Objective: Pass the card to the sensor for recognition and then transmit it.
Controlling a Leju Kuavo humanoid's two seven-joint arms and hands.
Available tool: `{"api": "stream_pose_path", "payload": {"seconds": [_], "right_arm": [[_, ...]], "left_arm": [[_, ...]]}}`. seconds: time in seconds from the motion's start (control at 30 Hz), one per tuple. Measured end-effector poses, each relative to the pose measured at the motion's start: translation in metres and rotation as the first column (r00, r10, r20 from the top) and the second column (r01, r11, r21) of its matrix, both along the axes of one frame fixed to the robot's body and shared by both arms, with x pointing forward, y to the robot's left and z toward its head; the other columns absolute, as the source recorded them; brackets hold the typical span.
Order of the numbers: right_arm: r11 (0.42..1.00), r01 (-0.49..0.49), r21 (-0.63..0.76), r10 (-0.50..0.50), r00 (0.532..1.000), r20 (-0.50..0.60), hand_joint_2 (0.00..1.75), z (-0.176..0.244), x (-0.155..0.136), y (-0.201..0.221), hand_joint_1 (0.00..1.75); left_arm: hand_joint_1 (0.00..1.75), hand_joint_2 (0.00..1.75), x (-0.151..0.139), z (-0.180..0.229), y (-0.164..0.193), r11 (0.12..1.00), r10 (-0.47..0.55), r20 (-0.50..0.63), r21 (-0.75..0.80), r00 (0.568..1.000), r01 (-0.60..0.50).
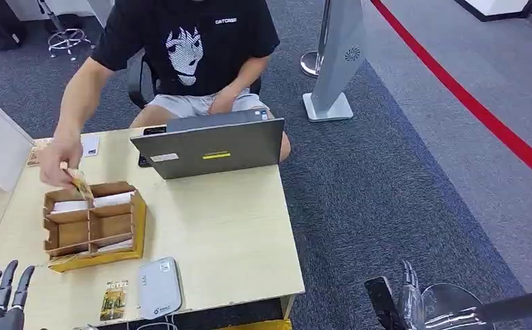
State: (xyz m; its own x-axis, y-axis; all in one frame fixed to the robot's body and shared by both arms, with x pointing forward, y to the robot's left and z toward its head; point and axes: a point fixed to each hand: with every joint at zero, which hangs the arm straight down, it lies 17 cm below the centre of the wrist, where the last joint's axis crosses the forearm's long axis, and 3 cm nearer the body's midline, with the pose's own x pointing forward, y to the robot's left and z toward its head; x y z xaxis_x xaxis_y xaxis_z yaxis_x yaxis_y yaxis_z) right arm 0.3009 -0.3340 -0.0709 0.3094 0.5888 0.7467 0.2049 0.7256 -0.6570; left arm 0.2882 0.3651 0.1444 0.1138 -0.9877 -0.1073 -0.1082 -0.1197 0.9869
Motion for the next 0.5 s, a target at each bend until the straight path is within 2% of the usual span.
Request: {"api": "stream_pose_path", "payload": {"seconds": [0.13, 0.5], "right_arm": [[1.0, -0.013, -0.003, 0.013, 1.0, 0.002, 1.75, 0.001, 0.003, 0.003, 0.0], [0.998, -0.056, -0.018, 0.056, 0.998, 0.003, 1.75, 0.004, 0.009, 0.013, 0.0]], "left_arm": [[0.0, 1.75, 0.003, -0.007, 0.025, 0.996, 0.085, -0.007, 0.006, 0.996, -0.085], [0.0, 1.75, 0.019, -0.029, 0.064, 0.989, 0.135, -0.074, 0.069, 0.988, -0.129]]}}
